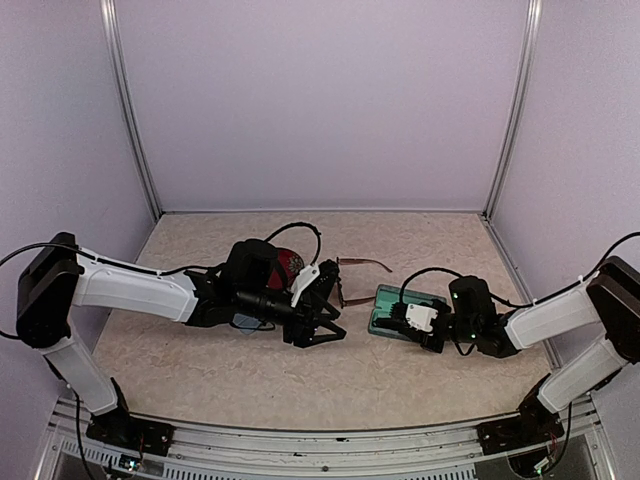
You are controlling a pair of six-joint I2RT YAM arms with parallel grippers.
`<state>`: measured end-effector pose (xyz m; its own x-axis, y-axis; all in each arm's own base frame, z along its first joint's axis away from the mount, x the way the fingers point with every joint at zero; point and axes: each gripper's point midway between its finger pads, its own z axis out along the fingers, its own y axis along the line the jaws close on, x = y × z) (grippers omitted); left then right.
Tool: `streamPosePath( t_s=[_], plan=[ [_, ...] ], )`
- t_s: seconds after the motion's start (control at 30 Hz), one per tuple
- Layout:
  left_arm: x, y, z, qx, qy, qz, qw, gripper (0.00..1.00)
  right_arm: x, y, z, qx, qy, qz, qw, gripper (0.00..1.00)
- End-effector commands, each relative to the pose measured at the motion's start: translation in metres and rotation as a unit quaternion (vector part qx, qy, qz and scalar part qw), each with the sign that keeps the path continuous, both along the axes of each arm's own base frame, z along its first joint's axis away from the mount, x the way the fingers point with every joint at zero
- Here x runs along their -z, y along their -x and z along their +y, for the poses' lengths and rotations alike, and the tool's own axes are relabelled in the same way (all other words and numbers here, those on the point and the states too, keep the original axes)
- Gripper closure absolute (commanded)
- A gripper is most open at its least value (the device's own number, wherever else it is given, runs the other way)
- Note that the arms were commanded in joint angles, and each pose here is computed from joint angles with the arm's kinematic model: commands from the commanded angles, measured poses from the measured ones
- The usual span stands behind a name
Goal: Organize the sunglasses
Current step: Close the case with sunglasses at the center of the board.
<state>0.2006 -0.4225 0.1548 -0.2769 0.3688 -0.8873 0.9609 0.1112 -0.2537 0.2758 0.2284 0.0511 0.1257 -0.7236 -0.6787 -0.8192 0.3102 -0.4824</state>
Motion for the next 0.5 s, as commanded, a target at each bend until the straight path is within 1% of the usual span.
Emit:
streamPosePath(
  t_s=[0.0, 0.27, 0.47],
  plan=[
    [0.000, -0.001, -0.005, 0.002, -0.001, -0.007, 1.000, 0.40, -0.010, -0.008, 0.000, 0.013, -0.015, -0.003, 1.000, 0.60],
    [0.004, 0.002, -0.008, 0.006, -0.001, -0.002, 1.000, 0.40, -0.004, -0.018, -0.007, 0.040, 0.004, -0.010, 0.999, 0.64],
    [0.005, 0.003, -0.010, 0.007, -0.003, -0.002, 1.000, 0.40, 0.003, -0.021, -0.008, 0.046, 0.013, -0.006, 0.999, 0.64]
  ],
)
